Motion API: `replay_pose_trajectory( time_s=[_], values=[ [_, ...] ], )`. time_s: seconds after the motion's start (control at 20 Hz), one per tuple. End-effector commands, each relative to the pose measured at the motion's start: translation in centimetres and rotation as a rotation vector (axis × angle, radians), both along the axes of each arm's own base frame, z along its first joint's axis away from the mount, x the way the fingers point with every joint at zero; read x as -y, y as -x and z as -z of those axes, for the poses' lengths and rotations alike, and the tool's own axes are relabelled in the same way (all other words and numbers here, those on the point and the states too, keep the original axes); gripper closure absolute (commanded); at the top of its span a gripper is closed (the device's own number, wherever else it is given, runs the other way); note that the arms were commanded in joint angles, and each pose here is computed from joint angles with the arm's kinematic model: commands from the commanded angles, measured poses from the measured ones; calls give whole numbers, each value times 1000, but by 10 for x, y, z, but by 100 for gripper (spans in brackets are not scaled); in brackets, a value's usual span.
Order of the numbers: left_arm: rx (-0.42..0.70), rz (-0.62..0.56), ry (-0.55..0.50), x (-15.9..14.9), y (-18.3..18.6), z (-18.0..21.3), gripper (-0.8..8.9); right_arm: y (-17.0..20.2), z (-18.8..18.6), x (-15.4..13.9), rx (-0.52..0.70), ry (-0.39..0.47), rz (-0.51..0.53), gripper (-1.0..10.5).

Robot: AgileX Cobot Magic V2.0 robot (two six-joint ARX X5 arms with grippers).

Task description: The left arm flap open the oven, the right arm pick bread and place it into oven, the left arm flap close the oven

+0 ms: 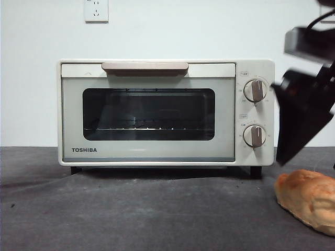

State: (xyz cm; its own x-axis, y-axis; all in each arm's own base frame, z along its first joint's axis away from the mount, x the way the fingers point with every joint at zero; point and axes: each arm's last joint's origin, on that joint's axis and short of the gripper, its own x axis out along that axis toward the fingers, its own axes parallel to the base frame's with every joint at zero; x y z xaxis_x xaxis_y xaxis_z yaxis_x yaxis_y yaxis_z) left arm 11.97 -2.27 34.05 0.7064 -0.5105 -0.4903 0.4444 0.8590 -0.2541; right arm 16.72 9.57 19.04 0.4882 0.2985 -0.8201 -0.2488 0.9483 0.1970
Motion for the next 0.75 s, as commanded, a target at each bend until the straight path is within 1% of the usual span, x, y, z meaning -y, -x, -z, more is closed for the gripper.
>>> replay_pose_trajectory(
  time_s=[0.05,0.15,0.2,0.45,0.75],
  values=[
    [31,12,-8,0,0,-7,796,-6,9,-7,-18,35,25,470],
    [32,12,-8,0,0,-7,796,-11,16,-12,-26,48,24,490],
    [31,12,-8,0,0,-7,796,-13,19,-14,-30,48,25,541],
    [31,12,-8,0,0,-7,796,-15,27,-15,-60,63,28,723],
    [31,11,-6,0,0,-7,796,-14,23,-15,-51,49,27,779]
  ],
)
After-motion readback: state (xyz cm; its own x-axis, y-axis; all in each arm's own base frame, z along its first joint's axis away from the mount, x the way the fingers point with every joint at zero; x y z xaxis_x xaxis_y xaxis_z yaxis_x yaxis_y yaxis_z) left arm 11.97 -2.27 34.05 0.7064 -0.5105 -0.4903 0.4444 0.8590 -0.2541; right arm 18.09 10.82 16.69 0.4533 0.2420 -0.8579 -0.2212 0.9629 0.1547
